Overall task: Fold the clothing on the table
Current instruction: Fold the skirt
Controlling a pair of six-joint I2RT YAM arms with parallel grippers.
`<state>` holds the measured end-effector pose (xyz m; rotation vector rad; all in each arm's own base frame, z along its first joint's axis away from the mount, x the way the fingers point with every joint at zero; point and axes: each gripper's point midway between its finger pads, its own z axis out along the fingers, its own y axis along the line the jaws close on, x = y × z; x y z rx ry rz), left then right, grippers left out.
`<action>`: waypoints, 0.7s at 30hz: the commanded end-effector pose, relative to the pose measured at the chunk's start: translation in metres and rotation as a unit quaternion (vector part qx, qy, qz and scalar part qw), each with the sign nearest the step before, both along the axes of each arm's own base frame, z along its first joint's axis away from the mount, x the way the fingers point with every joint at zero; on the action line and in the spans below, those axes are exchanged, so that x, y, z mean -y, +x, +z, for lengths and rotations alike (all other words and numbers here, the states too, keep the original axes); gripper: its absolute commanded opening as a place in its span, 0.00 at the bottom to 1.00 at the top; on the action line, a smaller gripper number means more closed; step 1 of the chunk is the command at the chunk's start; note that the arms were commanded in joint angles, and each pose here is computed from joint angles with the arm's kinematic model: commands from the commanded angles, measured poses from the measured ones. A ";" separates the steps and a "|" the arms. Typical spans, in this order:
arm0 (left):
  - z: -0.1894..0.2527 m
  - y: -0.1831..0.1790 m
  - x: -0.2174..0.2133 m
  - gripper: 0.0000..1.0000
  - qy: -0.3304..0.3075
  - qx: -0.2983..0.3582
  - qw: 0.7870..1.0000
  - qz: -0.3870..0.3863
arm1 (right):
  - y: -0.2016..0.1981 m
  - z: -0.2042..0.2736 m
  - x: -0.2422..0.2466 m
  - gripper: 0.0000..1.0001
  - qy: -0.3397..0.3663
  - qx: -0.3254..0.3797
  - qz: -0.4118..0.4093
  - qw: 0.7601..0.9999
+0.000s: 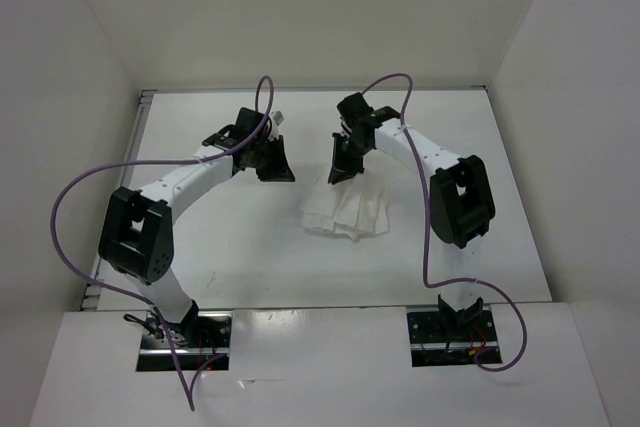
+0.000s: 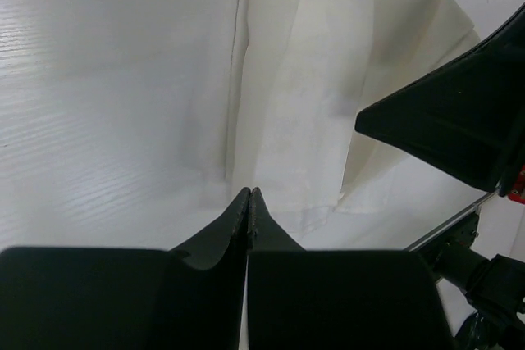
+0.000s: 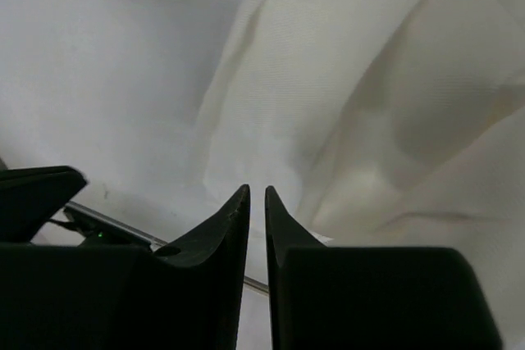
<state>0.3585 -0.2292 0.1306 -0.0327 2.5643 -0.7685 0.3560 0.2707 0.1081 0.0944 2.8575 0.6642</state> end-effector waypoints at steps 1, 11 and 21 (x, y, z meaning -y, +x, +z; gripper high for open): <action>0.016 0.002 -0.001 0.01 -0.015 0.029 0.999 0.002 | -0.007 -0.002 0.028 0.17 -0.069 -0.001 -0.020 0.997; 0.020 0.003 -0.023 0.01 -0.017 0.037 0.999 0.027 | -0.042 0.009 0.199 0.18 -0.247 -0.026 -0.174 0.953; 0.036 -0.008 -0.024 0.40 -0.030 0.060 0.998 -0.002 | -0.032 0.065 0.203 0.33 -0.180 0.053 -0.197 0.962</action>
